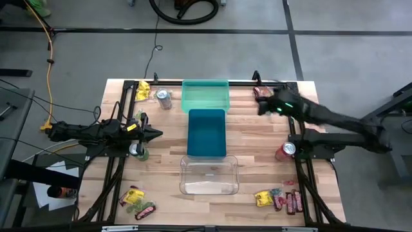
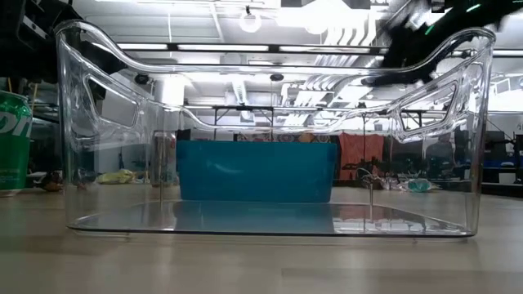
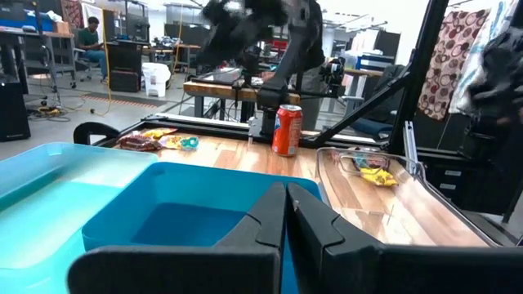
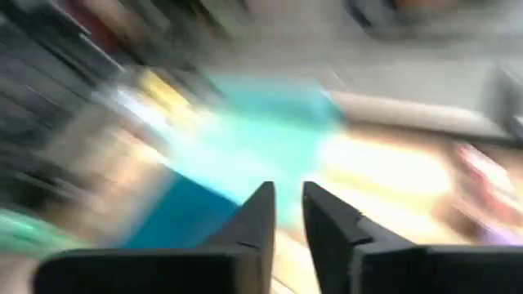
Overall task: Sort candy
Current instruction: Put the blue candy into the blue bin
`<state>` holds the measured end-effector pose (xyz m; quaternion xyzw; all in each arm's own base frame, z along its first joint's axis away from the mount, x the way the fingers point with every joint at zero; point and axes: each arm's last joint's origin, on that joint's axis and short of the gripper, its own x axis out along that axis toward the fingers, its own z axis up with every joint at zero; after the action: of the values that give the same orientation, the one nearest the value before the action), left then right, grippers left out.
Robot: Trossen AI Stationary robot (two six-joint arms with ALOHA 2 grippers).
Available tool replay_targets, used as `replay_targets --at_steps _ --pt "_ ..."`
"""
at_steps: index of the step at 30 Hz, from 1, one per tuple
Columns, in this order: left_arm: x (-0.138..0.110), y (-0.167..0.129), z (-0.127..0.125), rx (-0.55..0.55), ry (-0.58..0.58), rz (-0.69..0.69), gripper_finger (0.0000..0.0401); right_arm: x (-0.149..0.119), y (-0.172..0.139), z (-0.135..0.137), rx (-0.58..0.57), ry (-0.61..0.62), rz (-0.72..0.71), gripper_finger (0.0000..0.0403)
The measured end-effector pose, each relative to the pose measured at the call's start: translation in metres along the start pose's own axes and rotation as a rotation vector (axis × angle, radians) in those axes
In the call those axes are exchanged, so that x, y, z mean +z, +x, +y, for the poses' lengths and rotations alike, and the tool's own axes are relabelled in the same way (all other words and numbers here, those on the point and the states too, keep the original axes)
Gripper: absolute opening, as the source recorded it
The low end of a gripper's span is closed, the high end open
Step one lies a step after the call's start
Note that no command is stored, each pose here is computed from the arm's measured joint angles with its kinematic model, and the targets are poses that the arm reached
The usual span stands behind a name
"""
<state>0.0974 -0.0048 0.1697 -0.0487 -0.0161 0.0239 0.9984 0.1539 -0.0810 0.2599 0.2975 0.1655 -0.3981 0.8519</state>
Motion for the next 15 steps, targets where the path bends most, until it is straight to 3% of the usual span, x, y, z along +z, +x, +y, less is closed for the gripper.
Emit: replay_targets --at_steps 3,7,12,15 --pt "0.0 0.0 0.0 0.0 0.0 0.0 0.0 0.001 0.034 -0.017 -0.283 -0.032 0.313 0.0118" --pt "0.0 0.0 0.0 0.0 0.0 0.0 0.0 -0.006 0.067 -0.037 -0.466 -0.087 0.626 0.0167" --pt "0.0 0.0 0.0 0.0 0.0 0.0 0.0 -0.016 0.09 -0.046 -0.532 -0.102 0.759 0.0197" --pt "0.0 0.0 0.0 0.0 0.0 0.0 0.0 -0.019 0.097 -0.048 -0.584 -0.131 0.755 0.02"
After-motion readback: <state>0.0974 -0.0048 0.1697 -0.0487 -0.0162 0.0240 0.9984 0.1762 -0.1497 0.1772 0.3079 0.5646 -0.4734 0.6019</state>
